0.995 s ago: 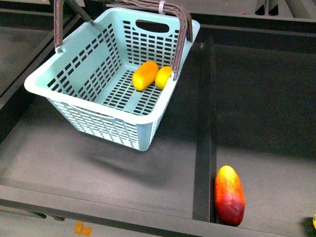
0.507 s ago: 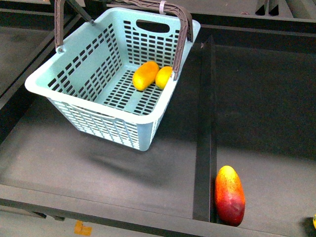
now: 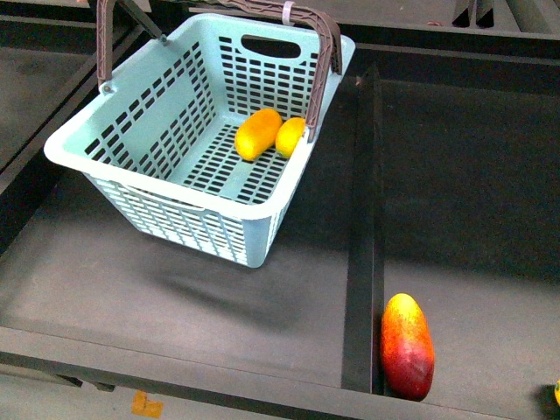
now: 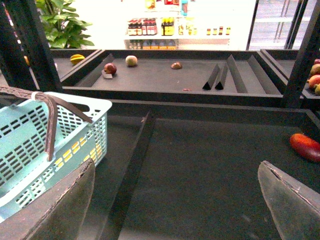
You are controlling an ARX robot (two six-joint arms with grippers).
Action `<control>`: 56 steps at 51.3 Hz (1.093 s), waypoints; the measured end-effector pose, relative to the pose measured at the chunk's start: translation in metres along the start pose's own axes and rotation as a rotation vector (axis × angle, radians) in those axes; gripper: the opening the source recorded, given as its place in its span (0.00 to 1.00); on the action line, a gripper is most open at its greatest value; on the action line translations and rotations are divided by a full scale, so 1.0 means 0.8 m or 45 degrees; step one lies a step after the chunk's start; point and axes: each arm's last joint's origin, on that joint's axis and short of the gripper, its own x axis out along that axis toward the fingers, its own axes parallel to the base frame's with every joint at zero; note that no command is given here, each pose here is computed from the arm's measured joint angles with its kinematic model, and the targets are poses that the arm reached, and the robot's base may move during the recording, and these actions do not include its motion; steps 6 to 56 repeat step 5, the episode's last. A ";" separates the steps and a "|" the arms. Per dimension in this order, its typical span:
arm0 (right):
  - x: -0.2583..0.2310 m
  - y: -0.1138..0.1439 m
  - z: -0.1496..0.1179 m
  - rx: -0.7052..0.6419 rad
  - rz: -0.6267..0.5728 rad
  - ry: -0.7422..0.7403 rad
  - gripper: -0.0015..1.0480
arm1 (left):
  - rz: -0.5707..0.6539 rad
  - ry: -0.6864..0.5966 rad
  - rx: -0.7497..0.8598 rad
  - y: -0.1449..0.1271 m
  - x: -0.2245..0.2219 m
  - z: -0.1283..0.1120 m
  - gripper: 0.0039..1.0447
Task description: Pick lemon and mango into basket
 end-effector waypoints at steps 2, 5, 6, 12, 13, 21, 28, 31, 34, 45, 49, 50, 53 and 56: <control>0.000 0.000 0.000 0.000 0.000 0.000 0.92 | 0.000 0.000 0.000 0.000 0.000 0.000 0.94; 0.000 0.000 0.000 0.000 0.000 0.000 0.92 | 0.000 0.000 0.000 0.000 0.000 0.000 0.94; 0.000 0.000 0.000 0.000 0.000 0.000 0.92 | 0.000 0.000 0.000 0.000 0.000 0.000 0.94; 0.000 0.000 0.000 0.000 0.000 0.000 0.92 | 0.000 0.000 0.000 0.000 0.000 0.000 0.94; 0.000 0.000 0.000 0.000 0.000 0.000 0.92 | 0.000 0.000 0.000 0.000 0.000 0.000 0.94; 0.000 0.000 0.000 0.000 0.000 0.000 0.92 | 0.000 0.000 0.000 0.000 0.000 0.000 0.94; 0.000 0.000 0.000 0.000 0.000 0.000 0.92 | 0.000 0.000 0.000 0.000 0.000 0.000 0.94; 0.000 0.000 0.000 0.000 0.000 0.000 0.92 | 0.000 0.000 0.000 0.000 0.000 0.000 0.94; 0.000 0.000 0.000 0.000 0.000 0.000 0.92 | 0.000 0.000 0.000 0.000 0.000 0.000 0.94; 0.000 0.000 0.000 0.000 0.000 0.000 0.92 | 0.000 0.000 0.000 0.000 0.000 0.000 0.94; 0.000 0.000 0.000 0.000 0.000 0.000 0.92 | 0.000 0.000 0.000 0.000 0.000 0.000 0.94; 0.000 0.000 0.000 0.000 0.000 0.000 0.92 | 0.000 0.000 0.000 0.000 0.000 0.000 0.94; 0.000 0.000 0.000 0.000 0.000 0.000 0.92 | 0.000 0.000 0.000 0.000 0.000 0.000 0.94; 0.000 0.000 0.000 0.000 0.000 0.000 0.92 | 0.000 0.000 0.000 0.000 0.000 0.000 0.94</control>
